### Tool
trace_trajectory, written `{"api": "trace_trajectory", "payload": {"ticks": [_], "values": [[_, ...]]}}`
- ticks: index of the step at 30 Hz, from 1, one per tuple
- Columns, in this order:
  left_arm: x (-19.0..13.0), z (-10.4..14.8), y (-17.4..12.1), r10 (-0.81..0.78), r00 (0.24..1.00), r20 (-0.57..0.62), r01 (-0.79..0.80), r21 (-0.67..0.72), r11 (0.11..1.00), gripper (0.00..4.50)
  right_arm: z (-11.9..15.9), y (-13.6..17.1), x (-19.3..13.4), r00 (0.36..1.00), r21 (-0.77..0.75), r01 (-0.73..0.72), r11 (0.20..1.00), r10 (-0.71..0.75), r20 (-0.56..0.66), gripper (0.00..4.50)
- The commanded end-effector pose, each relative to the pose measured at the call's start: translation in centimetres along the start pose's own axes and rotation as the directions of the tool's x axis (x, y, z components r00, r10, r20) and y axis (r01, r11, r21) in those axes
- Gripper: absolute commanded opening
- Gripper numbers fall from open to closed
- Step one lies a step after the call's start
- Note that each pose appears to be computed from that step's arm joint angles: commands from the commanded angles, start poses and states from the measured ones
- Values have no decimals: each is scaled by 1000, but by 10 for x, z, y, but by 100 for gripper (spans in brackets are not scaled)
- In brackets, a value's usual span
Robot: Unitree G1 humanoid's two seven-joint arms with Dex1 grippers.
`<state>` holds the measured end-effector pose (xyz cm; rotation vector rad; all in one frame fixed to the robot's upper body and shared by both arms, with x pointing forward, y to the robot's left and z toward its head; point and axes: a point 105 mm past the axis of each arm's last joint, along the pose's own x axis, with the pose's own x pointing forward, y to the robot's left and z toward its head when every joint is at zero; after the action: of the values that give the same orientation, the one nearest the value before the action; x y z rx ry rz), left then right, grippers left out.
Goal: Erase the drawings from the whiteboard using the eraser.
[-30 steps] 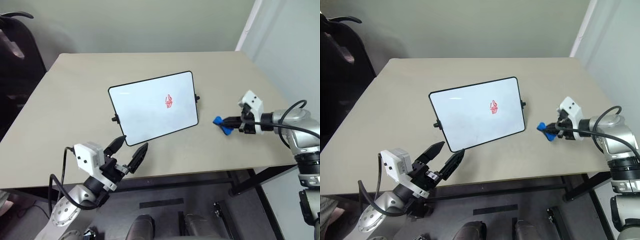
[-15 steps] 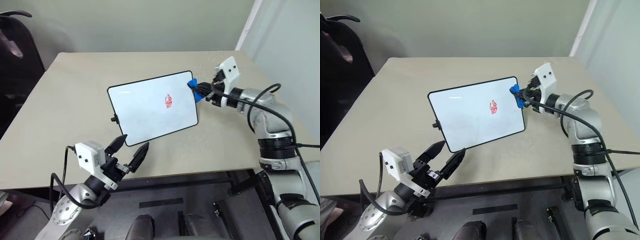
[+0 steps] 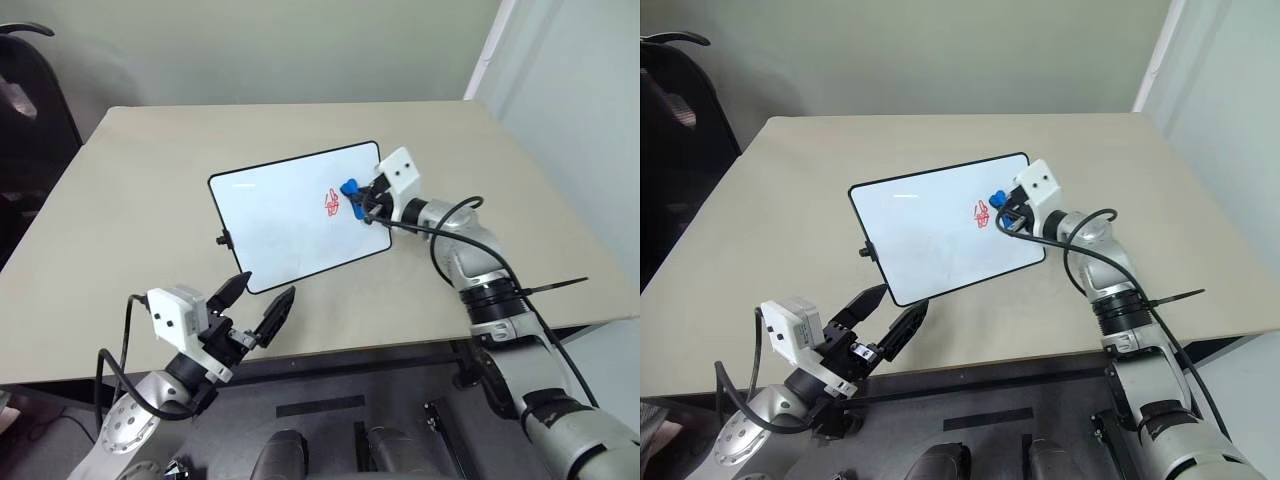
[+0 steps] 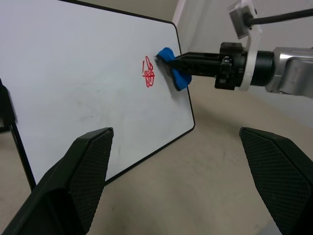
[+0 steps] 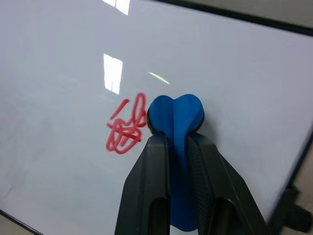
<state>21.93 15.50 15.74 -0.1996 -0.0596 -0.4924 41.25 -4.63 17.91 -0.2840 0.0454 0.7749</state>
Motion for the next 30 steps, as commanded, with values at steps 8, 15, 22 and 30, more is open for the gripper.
{"api": "trace_trajectory", "payload": {"ticks": [8,15,22,30], "values": [[-4,15,-9,-26,999,43,24,35,999,450,24,12,19,997,-128,20,992,-10,79,55],[-6,15,-11,-21,999,42,20,34,999,450,23,33,24,996,-180,-32,983,46,75,55],[-7,16,-9,-16,999,43,14,37,999,450,15,64,29,991,-212,-113,971,127,53,55],[-5,16,-8,-15,999,44,13,37,999,450,16,42,28,998,-215,-47,975,56,36,55]]}}
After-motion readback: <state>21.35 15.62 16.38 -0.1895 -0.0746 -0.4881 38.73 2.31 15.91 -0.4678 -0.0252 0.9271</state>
